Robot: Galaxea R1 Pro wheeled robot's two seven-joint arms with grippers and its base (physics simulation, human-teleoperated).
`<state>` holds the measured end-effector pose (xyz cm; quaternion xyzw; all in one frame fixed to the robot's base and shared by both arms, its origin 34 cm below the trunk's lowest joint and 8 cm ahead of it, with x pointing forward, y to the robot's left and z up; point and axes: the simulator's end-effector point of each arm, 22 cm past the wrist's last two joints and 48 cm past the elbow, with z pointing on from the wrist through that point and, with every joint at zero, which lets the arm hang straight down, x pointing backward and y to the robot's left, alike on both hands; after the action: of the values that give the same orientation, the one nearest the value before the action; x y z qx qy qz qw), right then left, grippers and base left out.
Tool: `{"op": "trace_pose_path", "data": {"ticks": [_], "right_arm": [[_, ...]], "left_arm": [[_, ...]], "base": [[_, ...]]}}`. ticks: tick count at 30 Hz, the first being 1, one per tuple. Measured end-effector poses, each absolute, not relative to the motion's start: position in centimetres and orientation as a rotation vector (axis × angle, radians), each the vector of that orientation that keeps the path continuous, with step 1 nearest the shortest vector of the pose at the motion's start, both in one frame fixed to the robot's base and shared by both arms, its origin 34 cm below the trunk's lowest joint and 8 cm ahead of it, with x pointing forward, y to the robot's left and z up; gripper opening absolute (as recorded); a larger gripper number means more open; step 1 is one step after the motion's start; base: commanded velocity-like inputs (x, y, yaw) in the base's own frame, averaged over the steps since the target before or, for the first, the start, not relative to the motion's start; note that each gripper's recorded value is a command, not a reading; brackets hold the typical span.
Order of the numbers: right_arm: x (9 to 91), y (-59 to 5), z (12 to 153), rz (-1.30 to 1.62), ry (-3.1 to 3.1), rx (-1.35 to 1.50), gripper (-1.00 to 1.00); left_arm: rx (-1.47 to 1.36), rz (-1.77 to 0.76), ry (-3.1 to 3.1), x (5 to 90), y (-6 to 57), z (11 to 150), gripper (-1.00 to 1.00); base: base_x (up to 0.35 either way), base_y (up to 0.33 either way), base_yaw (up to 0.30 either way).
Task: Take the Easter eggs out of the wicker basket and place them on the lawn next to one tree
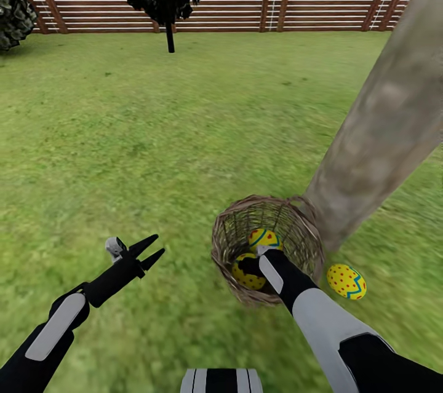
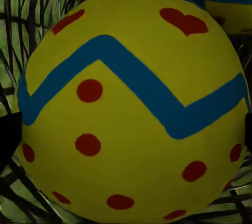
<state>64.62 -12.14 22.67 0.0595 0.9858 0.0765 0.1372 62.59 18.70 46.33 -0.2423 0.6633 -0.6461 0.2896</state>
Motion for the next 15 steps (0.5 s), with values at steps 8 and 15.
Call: {"op": "trace_pose_path", "data": {"ticks": [8,15], "right_arm": [[65.5,-12.2,24.6,0.22,2.82,0.165,-1.0],[66.2,-12.1,26.3,0.227,2.792,0.166,-1.0]], "left_arm": [[-0.615,-1.725,1.748,62.7,18.7,48.2,1.0],[-0.588,-1.725,1.728,62.7,18.7,49.8,1.0]], "base": [[0.0,0.0,0.0],[0.0,0.0,0.0]]}}
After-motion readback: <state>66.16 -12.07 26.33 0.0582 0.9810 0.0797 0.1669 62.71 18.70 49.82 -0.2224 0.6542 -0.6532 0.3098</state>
